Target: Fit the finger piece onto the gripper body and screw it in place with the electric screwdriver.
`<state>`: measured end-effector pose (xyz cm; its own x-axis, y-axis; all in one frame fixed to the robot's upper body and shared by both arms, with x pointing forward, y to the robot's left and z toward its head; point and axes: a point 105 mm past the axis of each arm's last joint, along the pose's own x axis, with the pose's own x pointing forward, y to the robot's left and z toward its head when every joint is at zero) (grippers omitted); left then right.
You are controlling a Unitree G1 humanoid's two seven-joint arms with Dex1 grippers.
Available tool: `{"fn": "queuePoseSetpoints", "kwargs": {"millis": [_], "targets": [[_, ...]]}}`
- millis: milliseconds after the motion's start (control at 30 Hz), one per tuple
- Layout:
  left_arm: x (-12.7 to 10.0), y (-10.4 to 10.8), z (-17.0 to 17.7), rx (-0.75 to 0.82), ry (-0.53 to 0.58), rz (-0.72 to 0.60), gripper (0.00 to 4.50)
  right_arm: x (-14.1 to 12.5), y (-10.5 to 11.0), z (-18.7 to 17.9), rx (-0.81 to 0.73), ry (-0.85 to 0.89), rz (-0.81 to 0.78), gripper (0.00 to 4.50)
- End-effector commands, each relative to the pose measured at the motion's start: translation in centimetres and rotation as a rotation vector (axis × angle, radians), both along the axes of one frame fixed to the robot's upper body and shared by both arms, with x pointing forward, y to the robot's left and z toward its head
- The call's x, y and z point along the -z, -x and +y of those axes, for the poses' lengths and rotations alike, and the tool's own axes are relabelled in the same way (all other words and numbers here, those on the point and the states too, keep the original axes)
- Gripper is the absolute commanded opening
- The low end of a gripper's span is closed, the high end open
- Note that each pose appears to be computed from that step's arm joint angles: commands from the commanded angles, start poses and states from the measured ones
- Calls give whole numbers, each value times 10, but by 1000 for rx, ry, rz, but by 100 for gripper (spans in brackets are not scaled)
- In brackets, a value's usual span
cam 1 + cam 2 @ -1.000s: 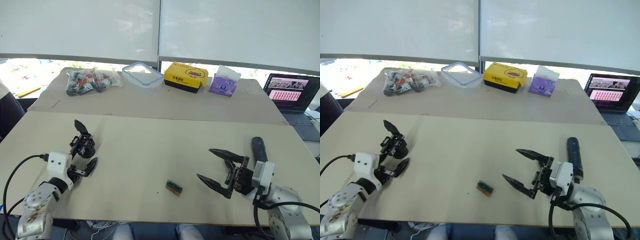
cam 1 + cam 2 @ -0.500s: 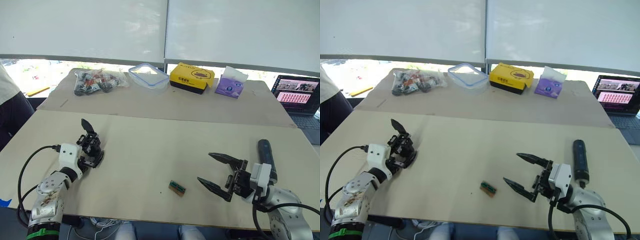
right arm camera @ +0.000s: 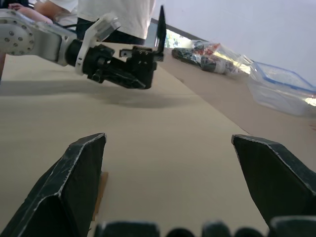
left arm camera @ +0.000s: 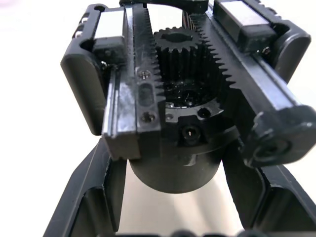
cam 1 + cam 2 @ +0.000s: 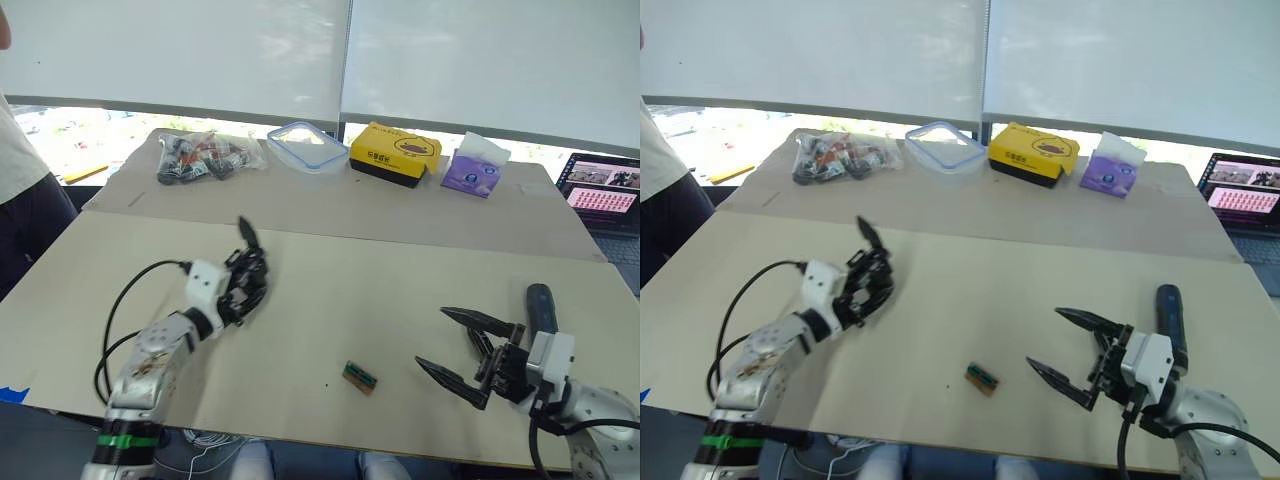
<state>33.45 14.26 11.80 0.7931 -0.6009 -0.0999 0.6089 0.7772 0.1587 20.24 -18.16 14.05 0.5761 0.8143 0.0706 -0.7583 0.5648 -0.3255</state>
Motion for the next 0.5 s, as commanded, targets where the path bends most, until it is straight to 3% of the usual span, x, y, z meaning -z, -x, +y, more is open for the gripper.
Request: {"fn": "queuePoseSetpoints", "kwargs": {"millis": [33,200,500], "targets": [[-15,2,-33,116,-33,-94,230,-10,17,1,-14,5,-27,450],[3,6,-66,235,-108,-107,230,-7,23,-1,36,-3,-16,450],[26,16,-100,307,-88,-26,230,-10,24,-11,84,19,-41,450]]}}
